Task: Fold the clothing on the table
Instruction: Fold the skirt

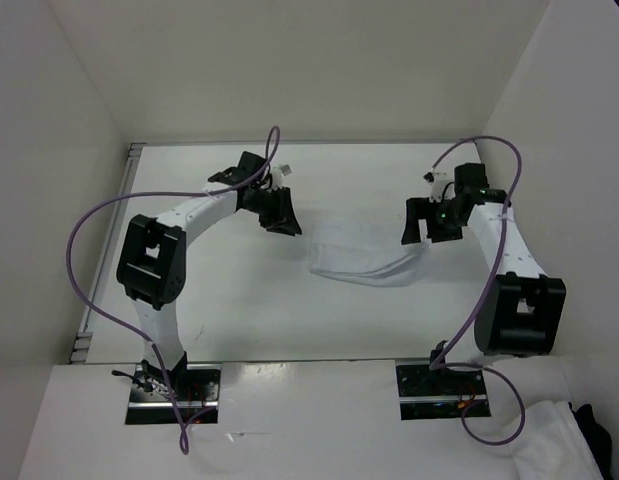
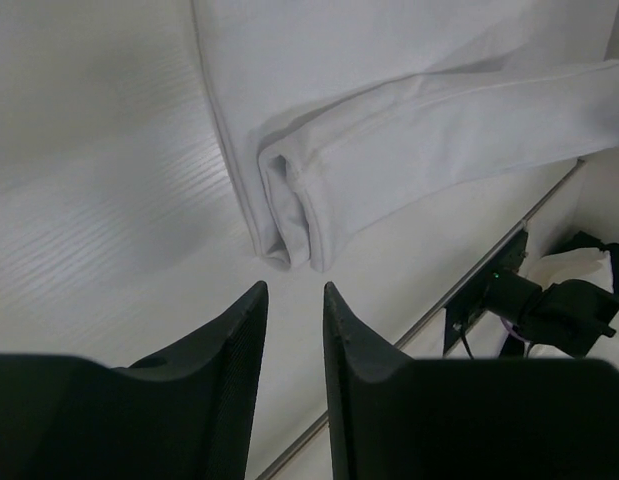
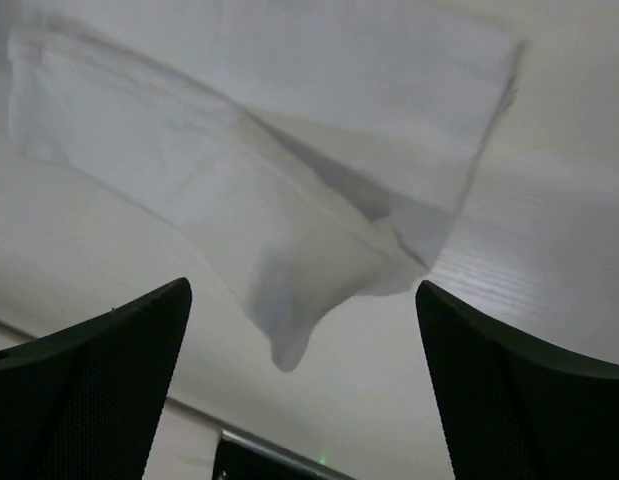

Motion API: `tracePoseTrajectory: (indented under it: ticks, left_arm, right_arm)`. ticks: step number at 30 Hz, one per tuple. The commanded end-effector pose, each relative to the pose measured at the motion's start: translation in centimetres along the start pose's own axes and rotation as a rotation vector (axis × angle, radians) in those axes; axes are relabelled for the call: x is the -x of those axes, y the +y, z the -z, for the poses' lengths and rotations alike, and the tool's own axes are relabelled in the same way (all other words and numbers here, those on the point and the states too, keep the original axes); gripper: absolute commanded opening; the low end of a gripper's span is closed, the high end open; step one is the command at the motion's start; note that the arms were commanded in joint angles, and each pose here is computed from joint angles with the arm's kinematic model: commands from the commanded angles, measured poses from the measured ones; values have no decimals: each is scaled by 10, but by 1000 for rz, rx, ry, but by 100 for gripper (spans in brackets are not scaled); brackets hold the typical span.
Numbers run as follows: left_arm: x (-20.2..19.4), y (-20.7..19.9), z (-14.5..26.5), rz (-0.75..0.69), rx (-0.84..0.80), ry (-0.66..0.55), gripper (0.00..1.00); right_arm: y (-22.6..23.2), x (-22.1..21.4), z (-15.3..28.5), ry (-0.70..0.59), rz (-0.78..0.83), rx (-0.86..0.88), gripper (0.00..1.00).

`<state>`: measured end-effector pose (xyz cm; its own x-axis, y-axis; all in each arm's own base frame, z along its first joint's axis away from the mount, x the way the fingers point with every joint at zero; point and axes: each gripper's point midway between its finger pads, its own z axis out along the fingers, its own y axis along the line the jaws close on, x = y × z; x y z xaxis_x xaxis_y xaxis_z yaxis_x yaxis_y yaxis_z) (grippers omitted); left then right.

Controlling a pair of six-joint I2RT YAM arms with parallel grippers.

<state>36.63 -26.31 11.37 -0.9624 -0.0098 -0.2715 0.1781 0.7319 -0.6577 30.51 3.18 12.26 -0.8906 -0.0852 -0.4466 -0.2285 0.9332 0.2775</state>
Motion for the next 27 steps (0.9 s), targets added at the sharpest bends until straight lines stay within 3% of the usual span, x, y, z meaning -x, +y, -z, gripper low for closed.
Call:
tracePoseTrajectory:
  ticks: [1, 4, 11, 17, 20, 27]
  left_arm:
    - [8, -20, 1, -125, -14, -25, 37]
    - [4, -21, 2, -235, 52, -20, 43]
    - [-25, -28, -6, -488, 144, 28, 59]
    - [-49, -21, -7, -729, 353, 32, 66]
    - [-49, -22, -9, -749, 359, -3, 70]
    - [-56, -24, -43, -676, 282, 63, 70]
  right_arm:
    - [-11, 91, 68, -402, 34, -129, 99]
    - [0, 113, 103, -566, 103, -153, 99]
    - [-7, 84, 95, -492, 181, -202, 99]
    - [14, 70, 105, -548, 251, -142, 99]
    - [17, 68, 106, -561, 268, -138, 99]
    - [17, 64, 105, -553, 264, -136, 99]
